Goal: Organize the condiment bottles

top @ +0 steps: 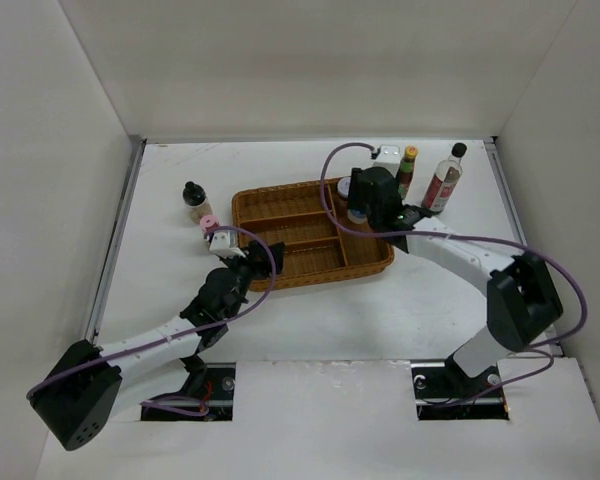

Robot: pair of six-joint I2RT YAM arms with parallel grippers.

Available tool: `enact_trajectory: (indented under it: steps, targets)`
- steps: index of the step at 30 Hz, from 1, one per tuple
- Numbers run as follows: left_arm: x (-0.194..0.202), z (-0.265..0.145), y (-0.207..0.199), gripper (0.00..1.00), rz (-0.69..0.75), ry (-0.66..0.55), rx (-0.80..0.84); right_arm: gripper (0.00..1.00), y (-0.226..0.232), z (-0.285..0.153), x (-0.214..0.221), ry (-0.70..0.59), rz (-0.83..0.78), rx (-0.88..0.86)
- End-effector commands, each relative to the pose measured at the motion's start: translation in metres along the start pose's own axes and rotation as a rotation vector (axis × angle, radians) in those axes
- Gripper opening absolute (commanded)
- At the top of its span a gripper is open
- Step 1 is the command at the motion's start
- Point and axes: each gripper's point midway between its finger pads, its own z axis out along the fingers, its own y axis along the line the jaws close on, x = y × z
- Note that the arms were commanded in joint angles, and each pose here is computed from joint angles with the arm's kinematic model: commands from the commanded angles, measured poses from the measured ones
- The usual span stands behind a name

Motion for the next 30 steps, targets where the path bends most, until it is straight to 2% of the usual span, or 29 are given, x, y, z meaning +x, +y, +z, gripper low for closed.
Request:
enact_trajectory:
  steps: [1, 8, 10, 13, 16, 20, 23, 30]
  targets:
    - [-0.014, 0.000, -0.007, 0.71, -0.034, -0.046, 0.032, 0.53, 0.033, 0.012, -0.047, -0.122, 0.072, -0.074]
    - [-0.014, 0.000, -0.007, 0.72, -0.039, -0.046, 0.036, 0.58, 0.040, 0.043, -0.011, -0.056, 0.030, -0.039]
    - [-0.014, -0.001, -0.010, 0.72, -0.040, -0.046, 0.047, 0.65, 0.041, 0.044, -0.002, -0.041, 0.023, -0.035]
    - [-0.010, 0.002, -0.004, 0.72, -0.037, -0.036, 0.028, 0.90, 0.038, 0.043, -0.003, -0.042, 0.025, -0.020]
    - [-0.009, 0.002, -0.009, 0.72, -0.041, -0.028, 0.041, 0.99, 0.033, 0.028, -0.017, -0.059, 0.038, -0.023]
    - [-0.009, 0.004, -0.001, 0.72, -0.039, -0.031, 0.019, 1.00, 0.017, -0.004, -0.046, -0.101, 0.078, -0.048]
    - [-0.010, 0.003, -0.006, 0.72, -0.046, -0.031, 0.034, 1.00, -0.014, -0.013, -0.072, -0.151, 0.130, -0.025]
    - [-0.009, 0.004, -0.007, 0.73, -0.050, -0.030, 0.039, 1.00, -0.078, 0.032, -0.102, -0.153, 0.159, 0.131]
